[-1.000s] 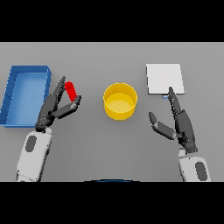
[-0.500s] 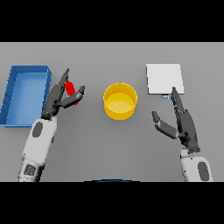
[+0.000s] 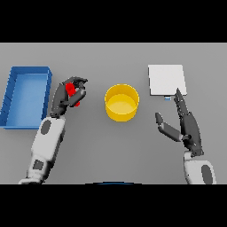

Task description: Pick up the red beaker and tilt it to pour out 1 green nut into yellow bowl. Pick up the yellow bowl and place it on the metallic measuring scale.

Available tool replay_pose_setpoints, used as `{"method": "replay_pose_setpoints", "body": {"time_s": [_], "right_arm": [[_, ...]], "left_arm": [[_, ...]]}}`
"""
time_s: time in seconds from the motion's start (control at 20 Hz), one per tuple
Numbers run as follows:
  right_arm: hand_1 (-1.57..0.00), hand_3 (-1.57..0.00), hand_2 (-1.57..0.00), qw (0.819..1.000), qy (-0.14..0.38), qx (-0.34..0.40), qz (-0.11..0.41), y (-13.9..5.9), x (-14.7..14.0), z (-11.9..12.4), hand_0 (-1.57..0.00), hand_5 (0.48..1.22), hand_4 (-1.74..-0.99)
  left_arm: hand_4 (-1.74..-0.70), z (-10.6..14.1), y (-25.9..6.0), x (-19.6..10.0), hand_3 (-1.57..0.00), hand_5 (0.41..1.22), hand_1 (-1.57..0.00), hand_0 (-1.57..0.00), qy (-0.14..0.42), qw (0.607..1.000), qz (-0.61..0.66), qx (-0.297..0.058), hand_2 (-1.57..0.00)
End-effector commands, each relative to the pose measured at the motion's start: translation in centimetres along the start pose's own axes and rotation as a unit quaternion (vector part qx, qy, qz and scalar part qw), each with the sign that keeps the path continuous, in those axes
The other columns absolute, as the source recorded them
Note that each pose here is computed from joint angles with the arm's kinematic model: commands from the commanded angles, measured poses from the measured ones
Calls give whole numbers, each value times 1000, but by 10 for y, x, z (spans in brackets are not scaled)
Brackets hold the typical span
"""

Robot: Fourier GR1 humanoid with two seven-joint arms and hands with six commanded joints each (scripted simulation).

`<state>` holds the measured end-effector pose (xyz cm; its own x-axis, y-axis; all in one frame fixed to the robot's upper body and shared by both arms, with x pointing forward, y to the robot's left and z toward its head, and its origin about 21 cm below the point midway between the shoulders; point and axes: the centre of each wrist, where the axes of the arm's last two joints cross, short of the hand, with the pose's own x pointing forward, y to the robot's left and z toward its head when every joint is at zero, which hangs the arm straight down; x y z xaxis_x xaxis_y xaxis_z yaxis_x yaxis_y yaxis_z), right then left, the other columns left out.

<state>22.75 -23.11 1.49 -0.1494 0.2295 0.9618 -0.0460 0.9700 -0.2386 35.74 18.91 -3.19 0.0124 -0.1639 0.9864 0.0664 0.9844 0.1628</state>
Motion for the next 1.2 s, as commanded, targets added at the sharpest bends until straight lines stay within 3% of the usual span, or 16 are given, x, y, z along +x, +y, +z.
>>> {"method": "replay_pose_setpoints", "body": {"time_s": [0.0,0.1,0.2,0.35,0.65,0.85,1.15], "right_arm": [[1,1,1,1000,3,1,-3,-1,1,-2,1,648,-1239],[1,1,1,1000,0,2,0,0,1,-1,1,648,-1239],[1,1,1,1000,0,2,-1,4,-1,1,1,650,-1242],[1,1,1,1000,-9,6,-12,4,1,-1,1,644,-1255],[1,1,1,1000,0,5,3,0,0,-3,1,644,-1236],[1,1,1,1000,-13,5,5,2,-1,0,1,650,-1226],[1,1,1,999,-22,3,24,4,-4,0,1,661,-1219]], "left_arm": [[-1519,-1,-3,0,-884,999,-783,-755,-4,1000,-18,1,-844],[-1589,-1,-8,2,-1058,1079,-1067,-1049,-17,999,-45,-2,-1106],[-1636,-2,-10,1,-1154,1130,-1248,-1237,-26,999,-42,-8,-1273],[-1542,-1,-9,3,-1357,1174,-1406,-1400,-17,999,-43,-10,-1419],[-1689,-7,2,25,-1515,1140,-1528,-1526,-54,998,37,-15,-1531],[-1720,-8,12,49,-1548,1131,-1553,-1553,-80,996,12,-34,-1555],[-1724,-22,8,64,-1553,1139,-1557,-1556,-69,995,-45,-55,-1558]]}}
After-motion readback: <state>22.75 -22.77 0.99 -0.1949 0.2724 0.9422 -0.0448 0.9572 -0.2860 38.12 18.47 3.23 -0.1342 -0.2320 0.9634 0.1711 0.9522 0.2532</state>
